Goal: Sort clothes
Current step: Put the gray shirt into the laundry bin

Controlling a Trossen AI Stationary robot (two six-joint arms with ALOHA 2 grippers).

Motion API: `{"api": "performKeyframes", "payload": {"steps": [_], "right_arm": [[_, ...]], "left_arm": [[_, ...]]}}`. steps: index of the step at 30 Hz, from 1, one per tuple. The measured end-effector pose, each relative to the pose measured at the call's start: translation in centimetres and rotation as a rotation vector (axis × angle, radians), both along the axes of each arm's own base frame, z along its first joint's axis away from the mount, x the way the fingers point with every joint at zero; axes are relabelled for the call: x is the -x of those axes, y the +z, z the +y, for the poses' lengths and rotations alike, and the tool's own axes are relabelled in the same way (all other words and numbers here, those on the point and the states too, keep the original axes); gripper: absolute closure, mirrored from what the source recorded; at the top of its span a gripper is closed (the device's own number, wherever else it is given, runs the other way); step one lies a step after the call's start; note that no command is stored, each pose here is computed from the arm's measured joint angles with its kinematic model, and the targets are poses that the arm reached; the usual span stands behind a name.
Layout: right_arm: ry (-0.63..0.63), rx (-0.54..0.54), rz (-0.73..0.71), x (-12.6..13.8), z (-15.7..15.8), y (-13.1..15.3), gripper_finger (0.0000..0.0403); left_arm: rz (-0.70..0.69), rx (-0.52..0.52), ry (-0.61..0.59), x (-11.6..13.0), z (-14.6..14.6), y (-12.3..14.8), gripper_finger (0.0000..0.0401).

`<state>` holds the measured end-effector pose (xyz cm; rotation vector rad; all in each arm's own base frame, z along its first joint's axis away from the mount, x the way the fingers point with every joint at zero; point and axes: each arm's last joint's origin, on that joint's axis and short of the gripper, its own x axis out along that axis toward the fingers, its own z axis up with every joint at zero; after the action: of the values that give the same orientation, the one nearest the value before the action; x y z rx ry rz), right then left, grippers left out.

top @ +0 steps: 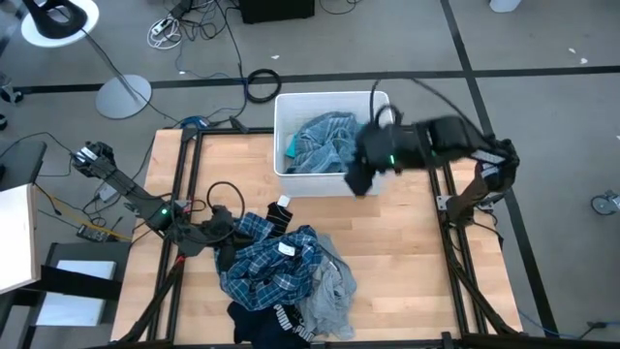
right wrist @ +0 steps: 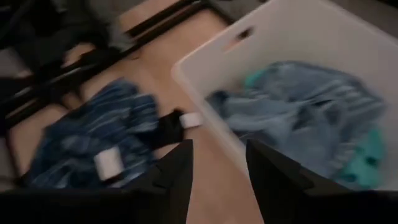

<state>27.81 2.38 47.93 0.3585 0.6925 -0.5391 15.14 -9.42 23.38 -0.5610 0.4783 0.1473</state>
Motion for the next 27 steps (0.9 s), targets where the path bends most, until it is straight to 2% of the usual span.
{"api": "performKeyframes", "payload": {"steps": [4, 8, 13, 18, 24, 27], "right_arm": [[0.052, -0.013, 0.003, -0.3, 4.3, -0.9, 0.0253], [0.019, -0.067, 0.029, -0.7, 8.1, -3.3, 0.0254], [-0.008, -0.198, 0.054, -1.1, 13.0, -8.3, 0.0253], [0.111, -0.283, 0.021, -1.6, 17.6, -14.0, 0.026], [0.315, -0.212, -0.013, -1.7, 19.7, -20.9, 0.0266], [0.329, -0.21, -0.044, -1.8, 19.3, -23.3, 0.0266]], "left_arm": [[0.0, -0.044, -0.024, 0.0, 0.0, 0.0, 0.0312], [0.006, -0.047, -0.03, 0.0, 0.0, 0.0, 0.0312], [0.018, -0.063, -0.069, 0.1, -0.1, -0.1, 0.0312], [0.021, -0.073, -0.088, 0.1, -0.1, -0.1, 0.0312], [0.026, -0.084, -0.119, 0.1, -0.2, -0.1, 0.0312], [0.028, -0.077, -0.131, 0.1, -0.2, -0.1, 0.0312]]}}
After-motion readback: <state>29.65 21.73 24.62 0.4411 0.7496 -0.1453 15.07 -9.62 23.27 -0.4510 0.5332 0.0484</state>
